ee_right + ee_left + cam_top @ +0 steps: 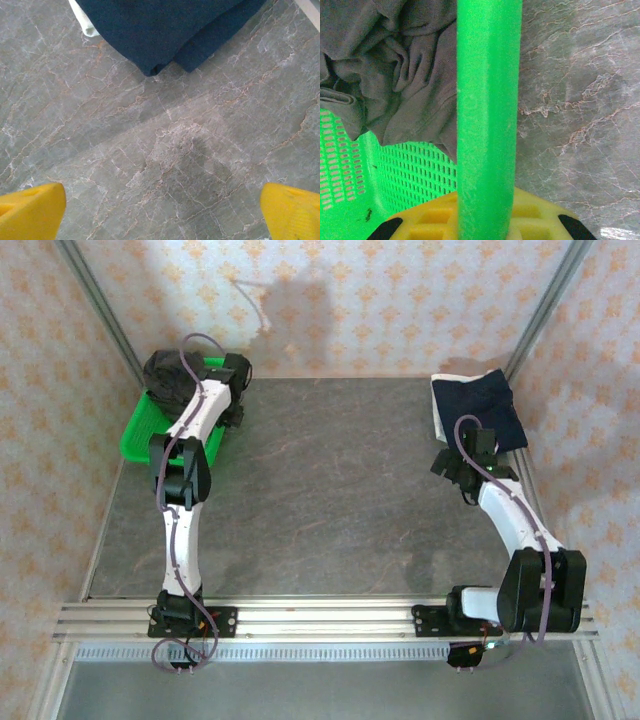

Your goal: Fold and stack the t-shirts

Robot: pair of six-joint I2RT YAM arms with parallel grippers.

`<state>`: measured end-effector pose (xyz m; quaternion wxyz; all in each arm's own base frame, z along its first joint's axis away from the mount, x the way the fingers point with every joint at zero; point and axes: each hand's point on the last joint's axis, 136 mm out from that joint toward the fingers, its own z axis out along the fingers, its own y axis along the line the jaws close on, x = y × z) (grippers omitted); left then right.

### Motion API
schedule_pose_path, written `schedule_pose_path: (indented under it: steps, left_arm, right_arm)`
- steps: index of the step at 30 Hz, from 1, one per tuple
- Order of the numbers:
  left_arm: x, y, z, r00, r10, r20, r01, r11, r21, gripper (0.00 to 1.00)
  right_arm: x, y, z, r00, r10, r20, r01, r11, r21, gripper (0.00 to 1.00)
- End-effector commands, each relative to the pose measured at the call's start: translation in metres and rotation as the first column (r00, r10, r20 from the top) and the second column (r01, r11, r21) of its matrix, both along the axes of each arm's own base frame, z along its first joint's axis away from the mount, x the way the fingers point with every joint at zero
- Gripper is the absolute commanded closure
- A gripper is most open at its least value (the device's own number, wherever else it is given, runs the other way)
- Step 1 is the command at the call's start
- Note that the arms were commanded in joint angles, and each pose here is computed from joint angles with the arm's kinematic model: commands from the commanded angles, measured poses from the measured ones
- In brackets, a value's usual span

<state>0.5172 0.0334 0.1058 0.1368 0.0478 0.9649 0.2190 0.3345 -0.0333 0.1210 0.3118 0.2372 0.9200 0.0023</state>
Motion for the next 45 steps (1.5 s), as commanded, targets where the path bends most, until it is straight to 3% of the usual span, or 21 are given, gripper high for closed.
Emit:
schedule_pose_path:
  steps: [1, 14, 18, 21, 22, 26, 30, 33, 38, 40, 45]
  left_arm:
    - [-0.003, 0.020, 0.014, 0.999, 0.031, 0.020, -0.032, 0.997, 0.067, 1.00]
    - [-0.009, 0.074, 0.022, 0.987, 0.155, 0.048, -0.160, 0.980, 0.122, 1.00]
    - [-0.011, 0.077, 0.022, 0.989, 0.140, 0.039, -0.143, 0.983, 0.111, 0.98]
    - [-0.013, 0.075, 0.029, 0.988, 0.148, 0.050, -0.152, 0.984, 0.097, 0.84]
    - [-0.013, 0.073, 0.035, 0.986, 0.155, 0.066, -0.160, 0.984, 0.079, 0.71]
    - [-0.011, 0.053, 0.070, 0.972, 0.163, 0.168, -0.153, 0.986, -0.070, 0.36]
    - [-0.006, 0.052, 0.110, 0.926, 0.216, 0.309, -0.176, 0.973, -0.151, 0.18]
    - [-0.001, 0.082, 0.121, 0.856, 0.357, 0.375, -0.292, 0.931, -0.219, 0.10]
    - [0.004, 0.148, 0.088, 0.714, 0.631, 0.304, -0.504, 0.764, -0.403, 0.06]
    - [0.010, 0.165, 0.076, 0.670, 0.680, 0.298, -0.536, 0.721, -0.439, 0.06]
    - [0.027, 0.187, 0.042, 0.622, 0.728, 0.287, -0.571, 0.673, -0.470, 0.06]
  right_arm:
    - [-0.002, -0.008, 0.001, 1.000, -0.017, -0.019, 0.017, 0.999, -0.032, 0.01]
    - [0.001, -0.008, -0.001, 0.999, -0.019, -0.032, 0.018, 0.999, -0.028, 0.01]
    - [0.001, -0.008, 0.001, 0.999, -0.021, -0.030, 0.020, 0.999, -0.029, 0.01]
    - [0.002, -0.008, 0.003, 0.999, -0.021, -0.030, 0.020, 0.999, -0.028, 0.01]
    - [0.002, -0.007, 0.003, 0.999, -0.019, -0.033, 0.018, 1.000, -0.025, 0.01]
    - [0.005, -0.003, 0.012, 1.000, -0.006, -0.017, 0.006, 1.000, -0.002, 0.01]
    - [0.010, 0.007, 0.018, 1.000, 0.024, 0.018, -0.025, 0.999, 0.048, 0.01]
    - [0.013, 0.017, 0.021, 0.998, 0.050, 0.044, -0.054, 0.994, 0.095, 0.01]
    - [0.013, 0.035, 0.024, 0.994, 0.097, 0.056, -0.103, 0.987, 0.126, 0.01]
    - [0.013, 0.040, 0.025, 0.992, 0.114, 0.060, -0.121, 0.985, 0.125, 0.00]
    - [0.013, 0.052, 0.032, 0.985, 0.154, 0.076, -0.163, 0.978, 0.129, 0.01]
